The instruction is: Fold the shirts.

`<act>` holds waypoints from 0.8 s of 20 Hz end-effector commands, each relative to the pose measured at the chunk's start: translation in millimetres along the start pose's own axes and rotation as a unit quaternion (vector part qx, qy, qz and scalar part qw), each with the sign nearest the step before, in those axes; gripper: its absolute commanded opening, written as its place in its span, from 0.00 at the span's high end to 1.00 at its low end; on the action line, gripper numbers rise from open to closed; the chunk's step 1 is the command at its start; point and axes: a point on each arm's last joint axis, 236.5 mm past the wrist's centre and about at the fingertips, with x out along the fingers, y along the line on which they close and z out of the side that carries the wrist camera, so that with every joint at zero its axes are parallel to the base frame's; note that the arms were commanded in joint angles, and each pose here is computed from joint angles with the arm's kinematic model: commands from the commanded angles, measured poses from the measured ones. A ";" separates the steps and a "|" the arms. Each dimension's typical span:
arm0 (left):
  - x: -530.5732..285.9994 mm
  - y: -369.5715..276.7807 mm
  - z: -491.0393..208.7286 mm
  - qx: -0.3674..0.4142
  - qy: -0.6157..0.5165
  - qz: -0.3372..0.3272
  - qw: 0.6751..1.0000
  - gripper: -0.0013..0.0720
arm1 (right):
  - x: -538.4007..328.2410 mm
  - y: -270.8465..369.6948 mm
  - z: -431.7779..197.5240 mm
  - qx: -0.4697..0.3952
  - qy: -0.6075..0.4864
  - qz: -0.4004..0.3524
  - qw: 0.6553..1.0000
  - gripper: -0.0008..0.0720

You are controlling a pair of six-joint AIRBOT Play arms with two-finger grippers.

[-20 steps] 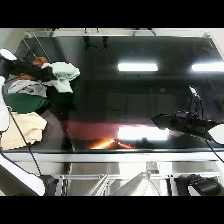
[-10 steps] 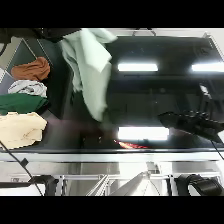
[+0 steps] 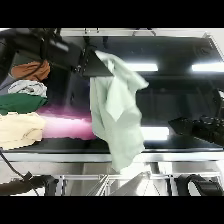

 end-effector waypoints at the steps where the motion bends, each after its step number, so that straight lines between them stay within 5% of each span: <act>1: -13.7 88.6 -49.3 -0.100 0.053 0.110 0.987 0.02 | 8.6 -4.5 -32.0 -0.009 0.086 0.005 0.996 0.27; 7: -57.6 200.7 -123.5 -0.262 0.033 0.195 0.945 0.00 | 36.1 38.5 -72.9 -0.023 0.169 0.156 0.973 0.27; 10: -56.5 237.0 -143.0 -0.288 0.002 0.211 0.934 0.00 | 55.2 33.6 -101.1 0.000 0.221 0.170 0.961 0.30; 16: 11.2 260.6 -124.6 -0.271 0.007 0.117 0.955 0.00 | 104.1 21.7 -138.9 0.003 0.293 0.147 0.945 0.30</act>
